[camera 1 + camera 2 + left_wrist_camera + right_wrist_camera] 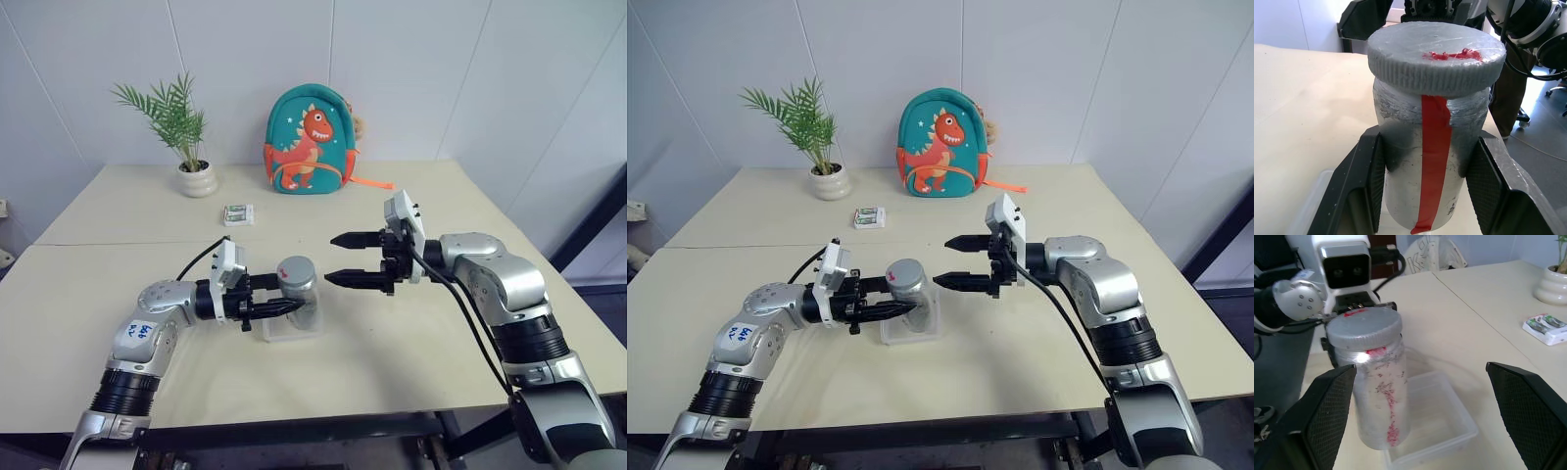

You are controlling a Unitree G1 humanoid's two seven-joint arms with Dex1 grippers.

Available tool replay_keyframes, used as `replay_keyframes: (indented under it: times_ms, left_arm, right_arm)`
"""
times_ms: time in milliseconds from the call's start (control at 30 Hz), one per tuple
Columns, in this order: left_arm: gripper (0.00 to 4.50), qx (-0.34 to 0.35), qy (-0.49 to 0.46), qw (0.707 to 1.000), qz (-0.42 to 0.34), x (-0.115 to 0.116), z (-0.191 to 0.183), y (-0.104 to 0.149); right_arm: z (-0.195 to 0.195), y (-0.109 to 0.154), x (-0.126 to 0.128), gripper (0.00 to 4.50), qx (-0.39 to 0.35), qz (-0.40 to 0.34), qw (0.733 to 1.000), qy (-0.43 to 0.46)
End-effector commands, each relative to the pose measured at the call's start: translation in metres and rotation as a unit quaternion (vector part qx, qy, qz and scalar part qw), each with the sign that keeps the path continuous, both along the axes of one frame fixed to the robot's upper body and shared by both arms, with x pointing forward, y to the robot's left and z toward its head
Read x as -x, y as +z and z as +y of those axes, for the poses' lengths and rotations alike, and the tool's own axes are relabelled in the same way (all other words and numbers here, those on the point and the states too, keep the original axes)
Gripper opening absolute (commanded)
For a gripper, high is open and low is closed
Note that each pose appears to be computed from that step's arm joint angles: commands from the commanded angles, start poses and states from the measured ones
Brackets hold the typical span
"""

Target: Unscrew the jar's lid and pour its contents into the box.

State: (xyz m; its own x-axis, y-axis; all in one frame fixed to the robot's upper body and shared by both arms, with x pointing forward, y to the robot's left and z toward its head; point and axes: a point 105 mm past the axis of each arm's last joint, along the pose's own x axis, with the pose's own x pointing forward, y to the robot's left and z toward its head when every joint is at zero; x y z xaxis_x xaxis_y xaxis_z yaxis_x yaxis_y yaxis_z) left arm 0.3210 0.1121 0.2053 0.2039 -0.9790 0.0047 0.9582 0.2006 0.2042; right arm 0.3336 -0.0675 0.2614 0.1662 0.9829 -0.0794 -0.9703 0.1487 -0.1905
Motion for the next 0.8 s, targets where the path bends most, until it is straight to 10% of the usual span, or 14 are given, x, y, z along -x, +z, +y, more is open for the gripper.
replay_keyframes:
  times_ms: [33,800]
  left_arm:
    - [1.96,0.000,-0.007,1.000,-0.019,0.006,0.001,0.007]
    - [1.96,-0.020,0.002,1.000,-0.024,0.003,0.001,0.004]
  right_arm:
    - [0.009,0.019,0.017,4.47,-0.023,-0.028,0.999,0.035]
    - [0.060,0.005,0.023,4.47,-0.017,-0.023,0.998,0.063]
